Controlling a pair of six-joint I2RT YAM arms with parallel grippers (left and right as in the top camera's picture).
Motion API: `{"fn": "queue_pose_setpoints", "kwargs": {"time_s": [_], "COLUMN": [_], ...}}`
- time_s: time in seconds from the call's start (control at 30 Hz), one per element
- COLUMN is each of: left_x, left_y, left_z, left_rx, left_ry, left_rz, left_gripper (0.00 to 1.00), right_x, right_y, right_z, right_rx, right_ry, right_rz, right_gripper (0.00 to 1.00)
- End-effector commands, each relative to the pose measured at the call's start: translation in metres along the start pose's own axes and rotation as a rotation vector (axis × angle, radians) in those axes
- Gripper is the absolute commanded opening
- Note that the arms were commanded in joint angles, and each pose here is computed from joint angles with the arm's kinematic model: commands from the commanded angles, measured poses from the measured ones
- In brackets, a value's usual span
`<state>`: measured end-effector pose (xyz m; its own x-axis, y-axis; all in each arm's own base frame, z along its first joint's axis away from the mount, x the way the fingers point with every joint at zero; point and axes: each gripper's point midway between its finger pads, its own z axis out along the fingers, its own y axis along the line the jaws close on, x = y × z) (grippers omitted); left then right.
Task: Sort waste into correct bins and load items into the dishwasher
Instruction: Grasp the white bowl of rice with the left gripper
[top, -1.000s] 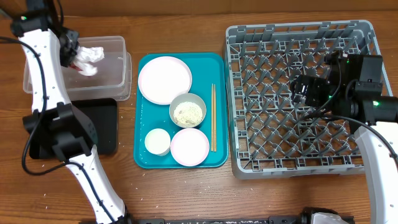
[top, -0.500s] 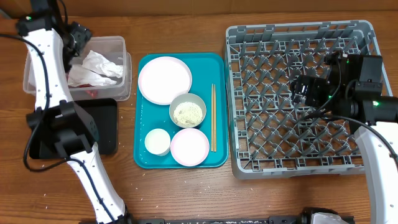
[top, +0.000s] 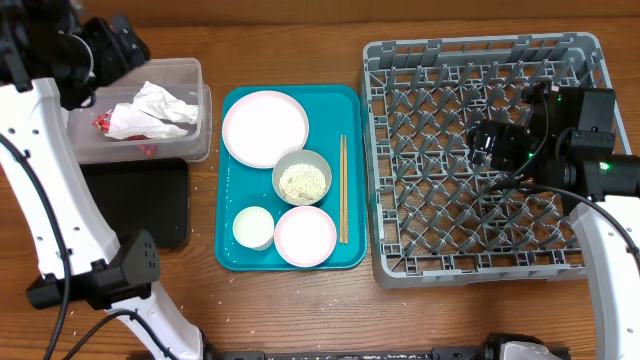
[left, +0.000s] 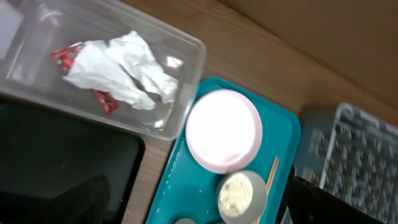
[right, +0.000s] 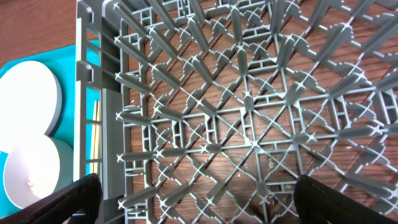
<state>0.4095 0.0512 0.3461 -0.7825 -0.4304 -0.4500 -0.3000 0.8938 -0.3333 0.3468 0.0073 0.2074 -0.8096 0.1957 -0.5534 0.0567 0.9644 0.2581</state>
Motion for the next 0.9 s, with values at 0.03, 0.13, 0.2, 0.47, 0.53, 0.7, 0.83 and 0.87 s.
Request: {"fn": "queue_pose_setpoints", "kwargs": {"time_s": [0.03,0.13,0.2,0.47,0.53,0.7,0.83,0.87], "left_x": [0.037,0.074,0.100,0.196,0.217,0.256,0.268,0.269], "left_y": [-0.056,-0.089,-0.103,-0.134,-0.133,-0.129,-0.132,-0.133], "left_z": [0.030,0.055,0.076,0.166,0.188,0.226,0.243,0.248], "left_rx": [0.158,0.170,0.141,0.006,-0.031,-0.080,-0.096,-0.103], "left_ry": [0.153,0.261,0.336,0.599,0.657,0.782,0.795,0.792], "left_rz": [0.253,0.440,0.544,0.773,0.791,0.809,0.795,0.777], "left_gripper": [0.91,0.91,0.91,0.79,0.75,0.67,0.65,0.64], "right_x": [-0.011,-0.009,-0.009,-0.008,-0.008,-0.008,-0.008,-0.008], "right_y": [0.003,0.003,0.003,0.003,0.003,0.002,0.002,0.002], "right_z": [-0.005,-0.005,-0.005,-0.005,-0.005,-0.005,-0.005,-0.005], "right_rx": [-0.012,-0.011,-0.011,-0.010,-0.010,-0.009,-0.009,-0.009], "right_ry": [-0.035,-0.029,-0.029,-0.026,-0.024,-0.023,-0.023,-0.023], "right_rz": [-0.004,-0.002,-0.002,-0.002,-0.001,-0.005,-0.005,-0.005], "right_gripper": [1.00,1.00,1.00,1.00,1.00,1.00,1.00,1.00]}}
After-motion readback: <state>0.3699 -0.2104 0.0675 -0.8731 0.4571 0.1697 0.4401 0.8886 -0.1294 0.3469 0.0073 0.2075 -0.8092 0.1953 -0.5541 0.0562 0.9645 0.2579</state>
